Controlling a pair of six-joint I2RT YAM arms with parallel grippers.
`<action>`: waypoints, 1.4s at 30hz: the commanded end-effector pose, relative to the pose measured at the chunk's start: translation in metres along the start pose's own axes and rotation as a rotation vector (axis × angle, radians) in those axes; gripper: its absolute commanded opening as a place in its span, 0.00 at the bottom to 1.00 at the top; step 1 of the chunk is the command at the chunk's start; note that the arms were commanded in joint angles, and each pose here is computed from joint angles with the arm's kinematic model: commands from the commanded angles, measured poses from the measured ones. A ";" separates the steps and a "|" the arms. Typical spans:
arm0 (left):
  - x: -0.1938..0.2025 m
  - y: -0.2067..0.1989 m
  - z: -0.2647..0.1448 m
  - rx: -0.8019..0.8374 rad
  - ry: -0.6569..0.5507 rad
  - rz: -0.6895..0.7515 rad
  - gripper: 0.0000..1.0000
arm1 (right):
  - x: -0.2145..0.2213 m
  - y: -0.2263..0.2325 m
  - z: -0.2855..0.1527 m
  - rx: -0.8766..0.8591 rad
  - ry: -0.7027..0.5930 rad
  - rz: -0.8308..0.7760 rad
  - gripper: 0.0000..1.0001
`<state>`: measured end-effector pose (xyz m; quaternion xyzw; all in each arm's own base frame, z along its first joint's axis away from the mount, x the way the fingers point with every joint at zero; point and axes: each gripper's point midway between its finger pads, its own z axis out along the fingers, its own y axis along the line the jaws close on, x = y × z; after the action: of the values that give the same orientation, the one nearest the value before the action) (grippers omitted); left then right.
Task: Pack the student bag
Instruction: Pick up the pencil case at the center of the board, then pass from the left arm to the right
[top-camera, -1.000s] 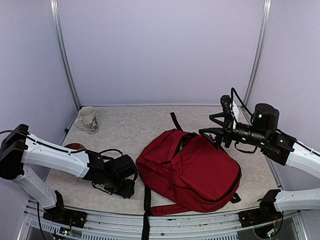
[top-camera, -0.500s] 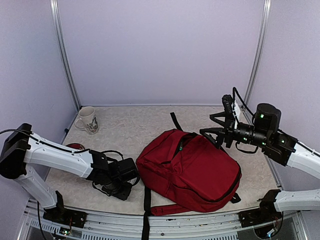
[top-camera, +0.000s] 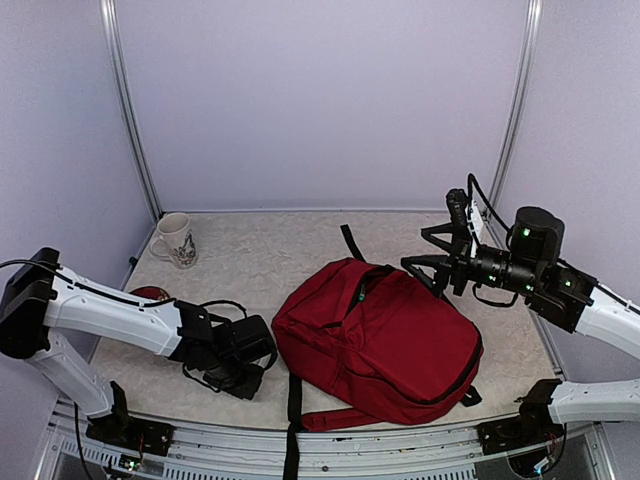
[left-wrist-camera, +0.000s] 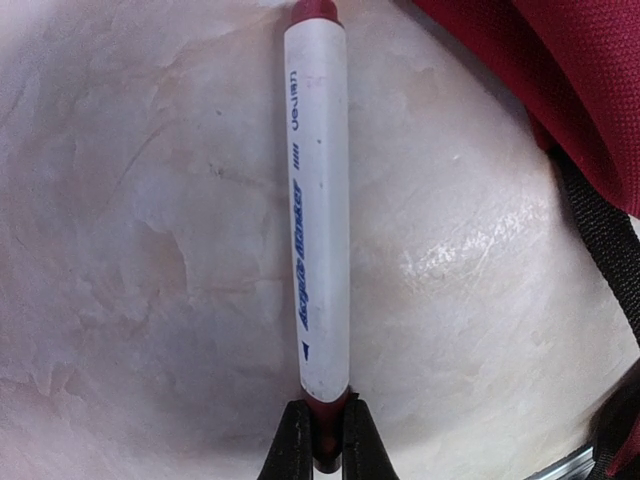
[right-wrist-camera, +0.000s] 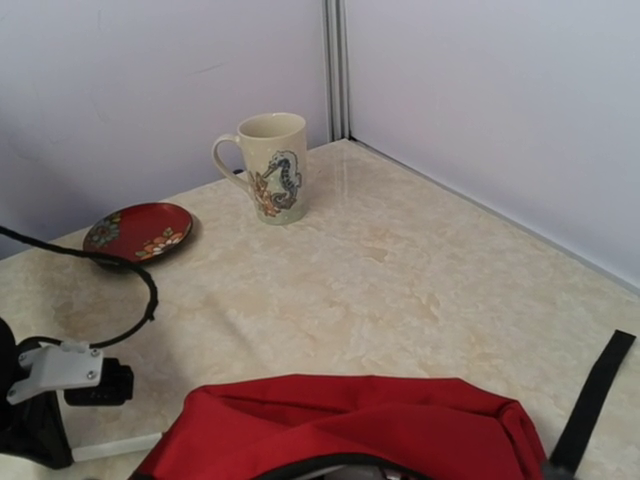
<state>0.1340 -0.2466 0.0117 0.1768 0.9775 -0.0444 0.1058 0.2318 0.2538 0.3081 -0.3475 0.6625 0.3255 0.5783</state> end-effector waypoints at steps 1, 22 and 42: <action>0.019 0.012 0.008 -0.025 0.054 -0.016 0.00 | -0.001 0.001 -0.002 0.000 -0.004 -0.002 0.92; -0.081 -0.006 -0.143 0.003 -0.649 -0.074 0.00 | -0.036 0.029 0.015 -0.207 -0.114 0.103 0.87; -0.125 -0.173 -0.267 0.469 -1.110 0.314 0.00 | -0.068 0.120 0.048 -0.676 -0.221 0.158 0.77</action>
<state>0.1480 -0.4000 0.2849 0.2680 0.7363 -0.2996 0.5444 0.1728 0.3594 0.3549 -0.4218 0.5093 0.5765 0.4800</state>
